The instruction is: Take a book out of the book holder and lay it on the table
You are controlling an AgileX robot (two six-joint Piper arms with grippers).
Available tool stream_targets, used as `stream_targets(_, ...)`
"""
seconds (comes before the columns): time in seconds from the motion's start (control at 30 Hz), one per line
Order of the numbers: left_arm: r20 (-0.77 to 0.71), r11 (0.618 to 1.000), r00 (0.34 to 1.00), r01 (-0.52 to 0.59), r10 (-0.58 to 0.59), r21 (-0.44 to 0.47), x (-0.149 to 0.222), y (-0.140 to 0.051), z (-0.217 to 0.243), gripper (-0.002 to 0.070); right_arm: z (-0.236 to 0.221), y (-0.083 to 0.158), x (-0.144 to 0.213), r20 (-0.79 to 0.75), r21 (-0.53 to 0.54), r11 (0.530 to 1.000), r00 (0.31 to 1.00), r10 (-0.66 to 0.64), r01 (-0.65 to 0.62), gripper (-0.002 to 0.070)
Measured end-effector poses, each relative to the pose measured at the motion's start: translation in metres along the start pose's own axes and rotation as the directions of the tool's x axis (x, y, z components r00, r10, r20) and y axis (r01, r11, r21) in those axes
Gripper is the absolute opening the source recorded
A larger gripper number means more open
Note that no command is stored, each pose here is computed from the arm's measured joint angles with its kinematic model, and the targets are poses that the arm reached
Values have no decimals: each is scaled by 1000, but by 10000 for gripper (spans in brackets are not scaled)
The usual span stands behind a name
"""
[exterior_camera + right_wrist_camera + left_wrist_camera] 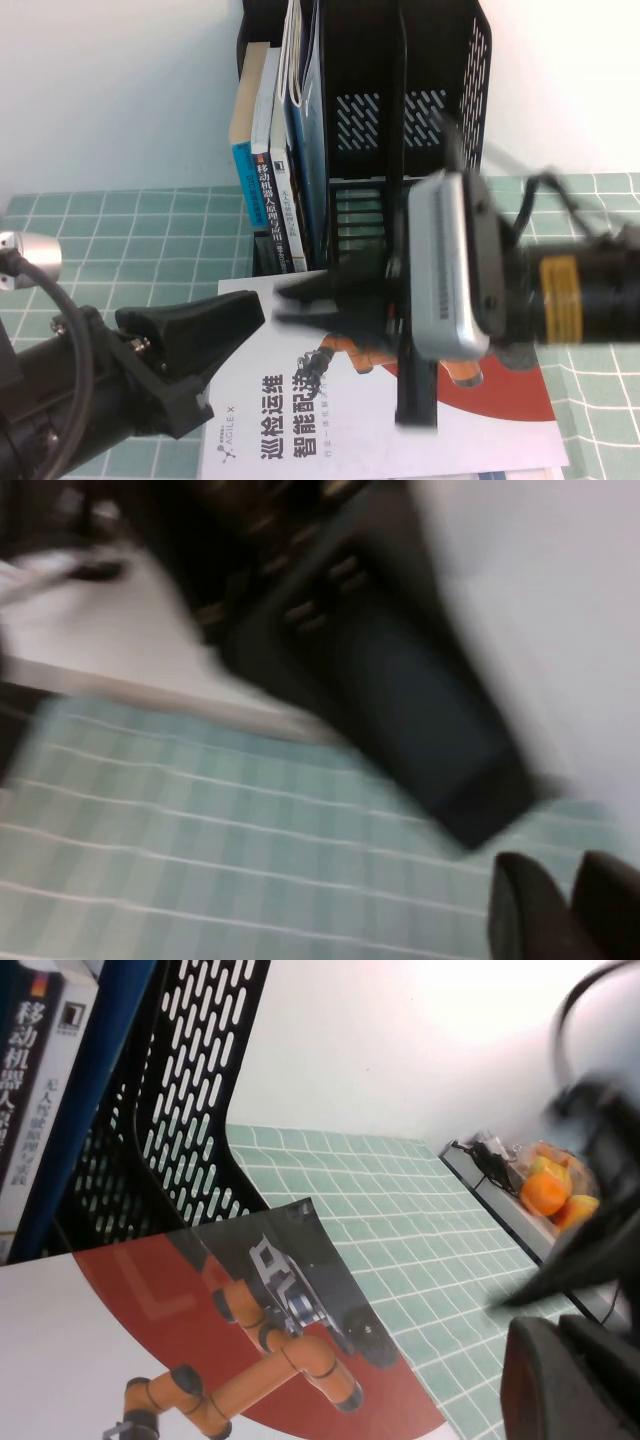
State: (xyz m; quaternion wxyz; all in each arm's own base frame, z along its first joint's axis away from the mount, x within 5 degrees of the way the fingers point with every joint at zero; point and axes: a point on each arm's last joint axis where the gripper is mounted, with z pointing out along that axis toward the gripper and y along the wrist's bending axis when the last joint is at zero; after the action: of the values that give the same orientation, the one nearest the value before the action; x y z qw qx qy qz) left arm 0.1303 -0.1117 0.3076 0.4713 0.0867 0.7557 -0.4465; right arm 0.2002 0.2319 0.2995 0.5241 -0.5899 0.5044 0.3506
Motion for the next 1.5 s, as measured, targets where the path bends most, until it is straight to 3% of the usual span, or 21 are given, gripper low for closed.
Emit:
stream_targets(0.07,-1,1000,1000,-2,2,0,0,0,0,-3,-10,-11,-19,-41,112,982,988,-149,152,64)
stream_targets(0.13,-1,1000,1000,-2,2,0,0,0,0,-3,-22,-22,-37,-118,223,928,953,-278,298,32)
stream_targets(0.23,-1,1000,1000,-3,3,0,0,0,0,-3,-48,-38,-55,-301,401,796,885,-354,455,11)
stream_targets(0.37,1,1000,1000,-4,4,-4,0,0,0,-3,-96,-56,-60,-586,606,561,794,-163,563,6)
stream_targets(0.4,4,1000,1000,-4,4,-10,0,1,0,-3,-109,-57,-59,-646,626,515,760,-79,585,5)
stream_targets(0.43,8,1000,1000,-4,4,-18,-1,2,0,-3,-119,-56,-56,-680,636,501,733,4,587,4)
stream_targets(0.5,22,999,1000,-7,8,-52,-2,5,0,-3,-141,-47,-49,-755,616,522,631,178,590,4)
stream_targets(0.63,70,979,995,-57,72,-194,-8,17,-2,-3,-162,-13,-38,-778,596,686,511,365,417,4)
stream_targets(0.7,89,958,989,-91,119,-272,-11,24,-4,-3,-168,7,-39,-743,609,739,532,405,288,4)
stream_targets(0.8,84,902,968,-185,235,-391,-15,33,-8,-3,-180,36,-45,-659,634,759,616,431,147,3)
stream_targets(1.0,23,775,927,-300,376,-557,-21,46,-15,-3,-211,93,-36,-496,677,736,748,440,16,3)
stream_targets(1.07,28,767,930,-285,367,-575,-21,48,-17,-3,-222,111,-29,-440,693,721,798,413,9,3)
stream_targets(1.2,65,850,954,-228,293,-474,-18,40,-11,-3,-229,139,-6,-312,706,707,882,352,-32,3)
stream_targets(1.33,42,963,980,-182,194,-197,-7,18,0,-3,-229,157,17,-202,711,699,932,302,-72,2)
stream_targets(1.5,-76,996,996,-48,54,71,8,-2,8,-3,-225,169,45,-144,716,687,935,323,-127,1)
